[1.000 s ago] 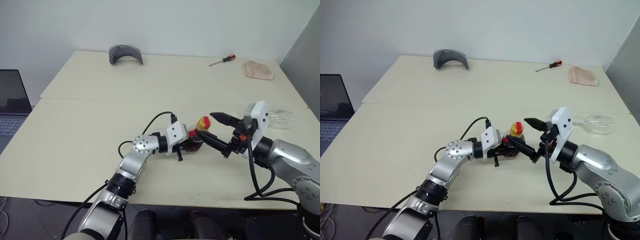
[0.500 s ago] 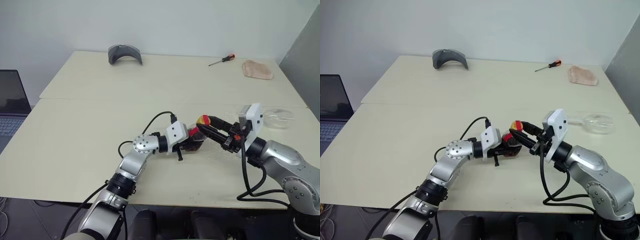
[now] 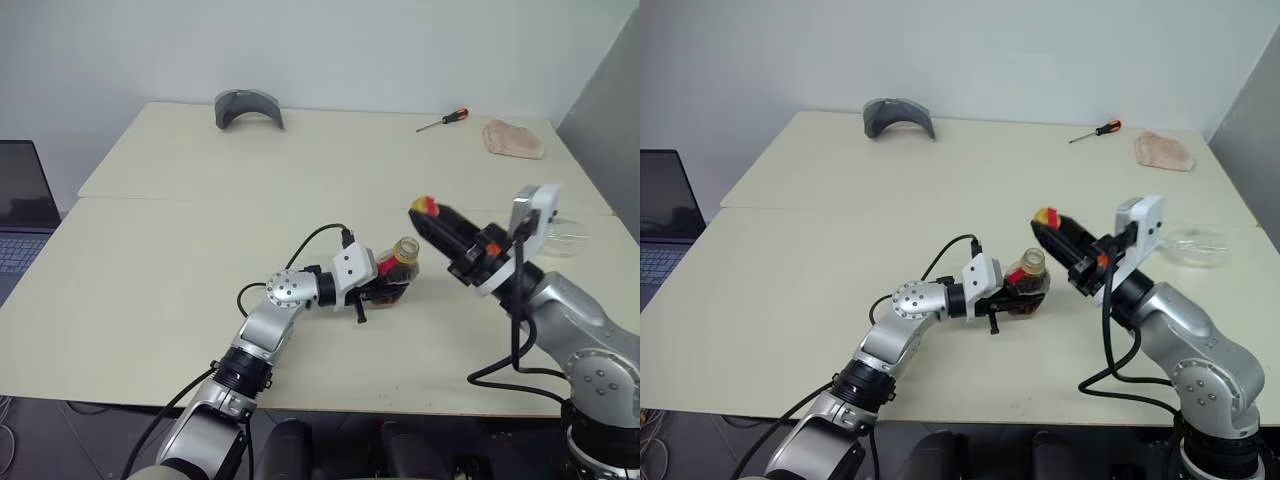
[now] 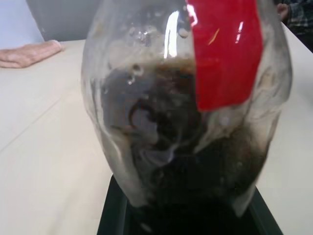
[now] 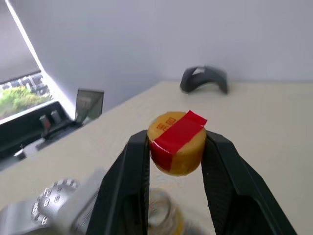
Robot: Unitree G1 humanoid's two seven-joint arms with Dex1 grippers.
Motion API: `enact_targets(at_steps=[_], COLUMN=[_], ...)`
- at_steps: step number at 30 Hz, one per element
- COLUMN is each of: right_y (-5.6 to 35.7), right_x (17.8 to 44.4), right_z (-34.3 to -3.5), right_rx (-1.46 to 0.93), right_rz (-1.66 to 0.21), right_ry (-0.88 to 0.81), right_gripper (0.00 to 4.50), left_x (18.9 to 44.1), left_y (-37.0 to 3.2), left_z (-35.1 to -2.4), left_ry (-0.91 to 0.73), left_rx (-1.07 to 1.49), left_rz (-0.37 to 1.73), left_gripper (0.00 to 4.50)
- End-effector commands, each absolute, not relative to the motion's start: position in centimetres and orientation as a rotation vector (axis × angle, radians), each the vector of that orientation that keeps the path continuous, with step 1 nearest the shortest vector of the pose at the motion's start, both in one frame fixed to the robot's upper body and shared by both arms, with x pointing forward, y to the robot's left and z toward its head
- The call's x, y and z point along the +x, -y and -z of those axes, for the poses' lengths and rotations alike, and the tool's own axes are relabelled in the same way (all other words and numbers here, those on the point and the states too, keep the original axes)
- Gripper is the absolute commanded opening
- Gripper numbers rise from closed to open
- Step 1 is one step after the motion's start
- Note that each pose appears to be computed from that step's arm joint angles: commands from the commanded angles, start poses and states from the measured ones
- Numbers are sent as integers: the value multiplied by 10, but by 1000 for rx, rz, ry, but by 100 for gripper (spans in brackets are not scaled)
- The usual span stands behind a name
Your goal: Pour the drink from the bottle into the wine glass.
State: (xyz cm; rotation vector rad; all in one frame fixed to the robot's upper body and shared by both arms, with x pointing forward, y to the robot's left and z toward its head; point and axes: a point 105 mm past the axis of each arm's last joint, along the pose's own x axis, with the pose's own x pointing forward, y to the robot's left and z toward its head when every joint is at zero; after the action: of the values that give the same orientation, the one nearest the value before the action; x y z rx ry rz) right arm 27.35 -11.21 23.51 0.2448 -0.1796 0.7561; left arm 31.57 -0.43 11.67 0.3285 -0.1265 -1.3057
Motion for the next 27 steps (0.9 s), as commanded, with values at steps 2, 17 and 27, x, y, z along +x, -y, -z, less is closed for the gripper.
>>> enact_targets(at_steps=[2, 17, 27], right_y=[116, 230, 252], right_x=[268, 244, 238], right_z=[-245, -127, -70], right_rx=[169, -91, -76], right_rz=[-726, -331, -265], right_ry=[222, -105, -258], right_gripper=[118, 118, 152], left_x=[312, 292, 289], left_y=[10, 18, 18], left_z=[-131, -145, -145], left_ry=[199, 186, 187], left_rx=[332, 235, 287], left_rz=[1321, 1477, 1531], left_gripper=[74, 74, 74])
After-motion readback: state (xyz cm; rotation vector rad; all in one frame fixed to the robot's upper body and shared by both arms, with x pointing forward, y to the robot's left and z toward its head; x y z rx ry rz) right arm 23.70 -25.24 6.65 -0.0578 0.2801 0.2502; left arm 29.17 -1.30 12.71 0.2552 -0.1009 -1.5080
